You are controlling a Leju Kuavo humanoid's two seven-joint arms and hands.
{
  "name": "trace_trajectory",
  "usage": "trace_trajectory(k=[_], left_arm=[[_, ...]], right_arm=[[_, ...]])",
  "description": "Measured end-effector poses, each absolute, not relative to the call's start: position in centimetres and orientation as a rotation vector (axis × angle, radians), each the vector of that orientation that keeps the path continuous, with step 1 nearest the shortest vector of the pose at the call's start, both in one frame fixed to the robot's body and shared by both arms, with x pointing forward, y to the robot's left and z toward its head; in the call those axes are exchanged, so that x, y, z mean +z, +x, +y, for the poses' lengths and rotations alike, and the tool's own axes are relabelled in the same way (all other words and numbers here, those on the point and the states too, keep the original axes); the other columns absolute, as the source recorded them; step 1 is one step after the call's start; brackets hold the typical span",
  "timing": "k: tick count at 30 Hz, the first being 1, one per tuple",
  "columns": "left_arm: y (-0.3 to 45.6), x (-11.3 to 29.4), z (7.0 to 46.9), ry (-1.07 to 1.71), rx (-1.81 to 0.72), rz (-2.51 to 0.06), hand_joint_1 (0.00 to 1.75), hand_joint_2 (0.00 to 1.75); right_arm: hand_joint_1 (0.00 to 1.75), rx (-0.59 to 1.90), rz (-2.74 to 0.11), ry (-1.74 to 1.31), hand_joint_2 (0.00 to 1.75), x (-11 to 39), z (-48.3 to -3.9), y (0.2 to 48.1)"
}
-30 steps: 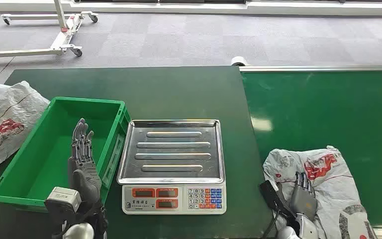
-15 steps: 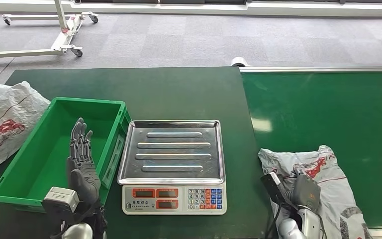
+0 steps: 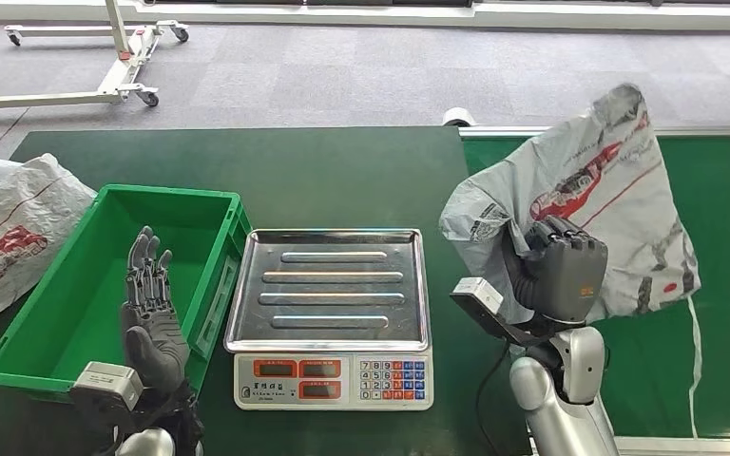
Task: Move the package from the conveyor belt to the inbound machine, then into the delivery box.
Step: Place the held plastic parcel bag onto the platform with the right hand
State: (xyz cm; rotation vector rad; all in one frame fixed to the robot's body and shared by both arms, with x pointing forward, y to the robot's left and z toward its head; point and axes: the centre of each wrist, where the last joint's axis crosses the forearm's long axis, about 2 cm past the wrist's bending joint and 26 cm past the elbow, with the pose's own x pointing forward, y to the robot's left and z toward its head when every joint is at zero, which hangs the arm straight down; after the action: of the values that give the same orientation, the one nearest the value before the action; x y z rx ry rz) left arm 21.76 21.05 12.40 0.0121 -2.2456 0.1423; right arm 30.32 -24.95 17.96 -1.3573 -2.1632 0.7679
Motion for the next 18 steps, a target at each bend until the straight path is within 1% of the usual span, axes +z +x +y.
trace_trajectory(k=[3,6,11,14,18], left_arm=[[21.7,12.4,21.1,0.015,0.148,-2.247,0.0,0.0],[21.7,12.5,21.1,0.011,0.156,-2.247,0.0,0.0],[21.9,12.5,20.9,-0.012,0.157,-2.247,0.0,0.0],[22.5,12.5,20.4,-0.043,0.143,-2.248,0.0,0.0],[23.2,12.4,19.9,-0.075,0.143,-2.241,0.0,0.0]], right_arm=[[1.75,0.716,-2.306,-1.351,1.75,20.3,-23.6,30.0],[1.75,0.673,-2.418,-1.254,1.75,22.0,-22.4,30.0],[1.75,0.679,-2.561,-0.847,1.75,23.6,-19.8,30.9],[1.75,0.777,-2.589,-0.609,1.75,24.1,-17.2,32.0],[1.75,0.903,-2.544,-0.366,1.75,23.5,-13.4,32.7]])
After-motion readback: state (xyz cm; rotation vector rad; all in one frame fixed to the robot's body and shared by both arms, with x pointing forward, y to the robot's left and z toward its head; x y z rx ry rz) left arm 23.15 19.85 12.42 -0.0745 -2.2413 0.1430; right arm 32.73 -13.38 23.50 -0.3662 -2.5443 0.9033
